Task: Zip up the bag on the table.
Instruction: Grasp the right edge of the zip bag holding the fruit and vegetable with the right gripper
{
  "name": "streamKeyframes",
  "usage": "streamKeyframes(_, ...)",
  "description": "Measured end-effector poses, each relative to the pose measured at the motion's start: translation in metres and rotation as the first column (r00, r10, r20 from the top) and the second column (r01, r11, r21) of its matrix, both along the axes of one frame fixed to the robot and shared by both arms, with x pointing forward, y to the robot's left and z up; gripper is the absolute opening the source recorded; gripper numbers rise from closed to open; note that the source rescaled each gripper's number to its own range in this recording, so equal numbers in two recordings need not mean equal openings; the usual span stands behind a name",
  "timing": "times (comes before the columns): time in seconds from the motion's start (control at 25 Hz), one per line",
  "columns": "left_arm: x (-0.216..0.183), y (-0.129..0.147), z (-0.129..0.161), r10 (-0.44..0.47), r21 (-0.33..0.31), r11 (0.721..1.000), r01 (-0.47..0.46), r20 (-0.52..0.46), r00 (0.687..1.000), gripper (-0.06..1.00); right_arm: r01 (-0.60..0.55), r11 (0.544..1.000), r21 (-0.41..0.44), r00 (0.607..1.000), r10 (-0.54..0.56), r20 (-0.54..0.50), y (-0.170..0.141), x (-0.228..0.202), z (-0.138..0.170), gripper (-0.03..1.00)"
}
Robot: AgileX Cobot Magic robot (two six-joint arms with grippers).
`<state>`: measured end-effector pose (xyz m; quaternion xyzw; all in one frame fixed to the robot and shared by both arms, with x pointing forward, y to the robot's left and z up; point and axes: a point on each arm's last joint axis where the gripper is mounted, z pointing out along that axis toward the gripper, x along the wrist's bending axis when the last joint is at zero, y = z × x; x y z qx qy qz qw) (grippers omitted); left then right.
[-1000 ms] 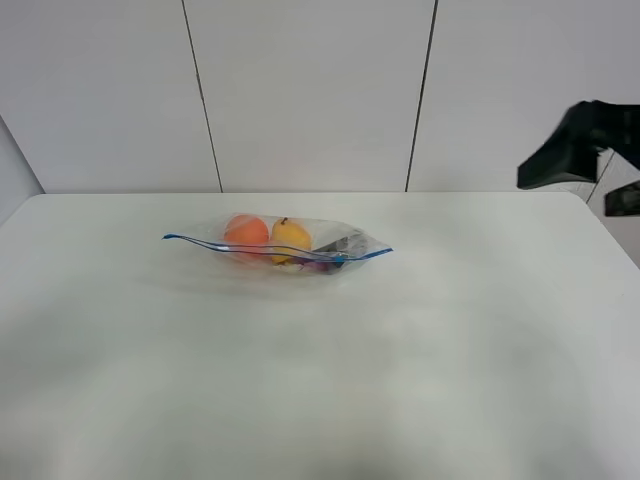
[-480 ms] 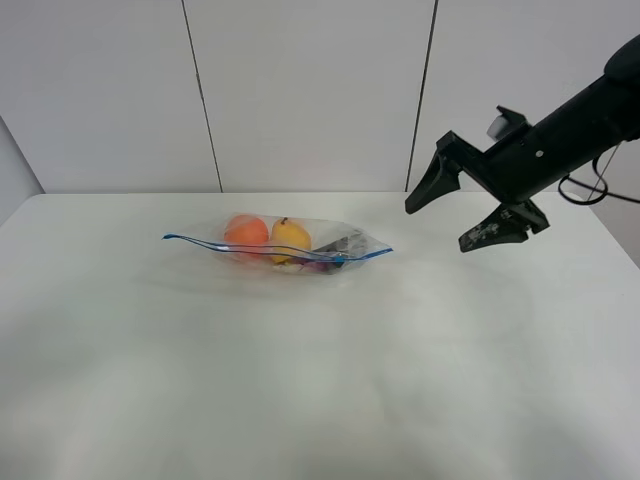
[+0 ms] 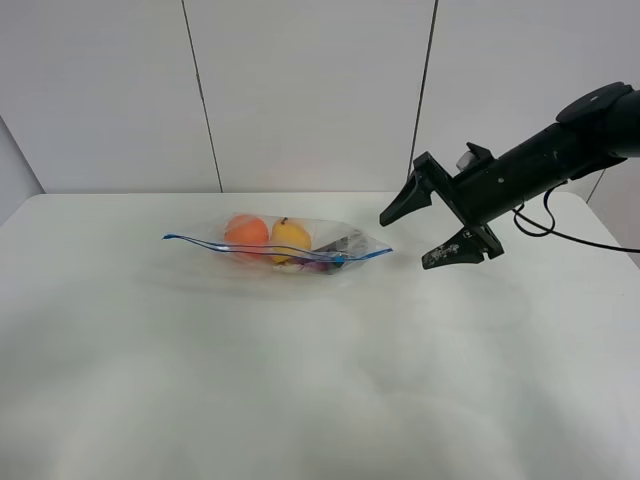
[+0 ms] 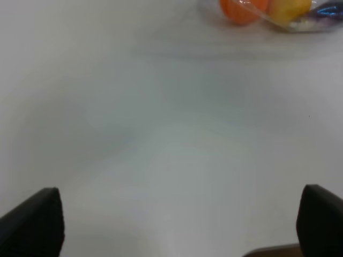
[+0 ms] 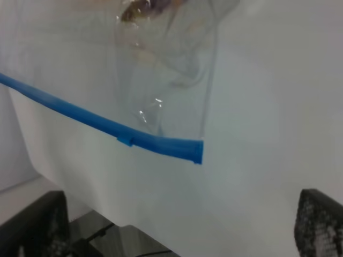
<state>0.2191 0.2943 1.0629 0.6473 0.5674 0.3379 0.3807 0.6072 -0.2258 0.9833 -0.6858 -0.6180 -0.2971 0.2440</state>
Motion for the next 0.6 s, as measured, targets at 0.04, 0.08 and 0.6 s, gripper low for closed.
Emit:
streamKeyframes(0.04, 0.0, 0.0, 0.0, 0.0, 0.0, 1.0, 0.0, 0.0, 1.0, 1.0, -0.002, 1.0, 0.004, 1.0, 0.002, -0.006, 0.0, 0.001, -0.004, 0.88)
streamKeyframes(0.08, 0.0, 0.0, 0.0, 0.0, 0.0, 1.0, 0.0, 0.0, 1.0, 1.0, 0.0, 1.0, 0.01, 1.0, 0.0, -0.013, 0.001, 0.002, -0.006, 0.86)
streamKeyframes(0.6, 0.0, 0.0, 0.0, 0.0, 0.0, 1.0, 0.0, 0.0, 1.0, 1.0, 0.022, 0.993, 0.118, 0.998, -0.015, -0.059, 0.007, 0.01, -0.025, 0.83)
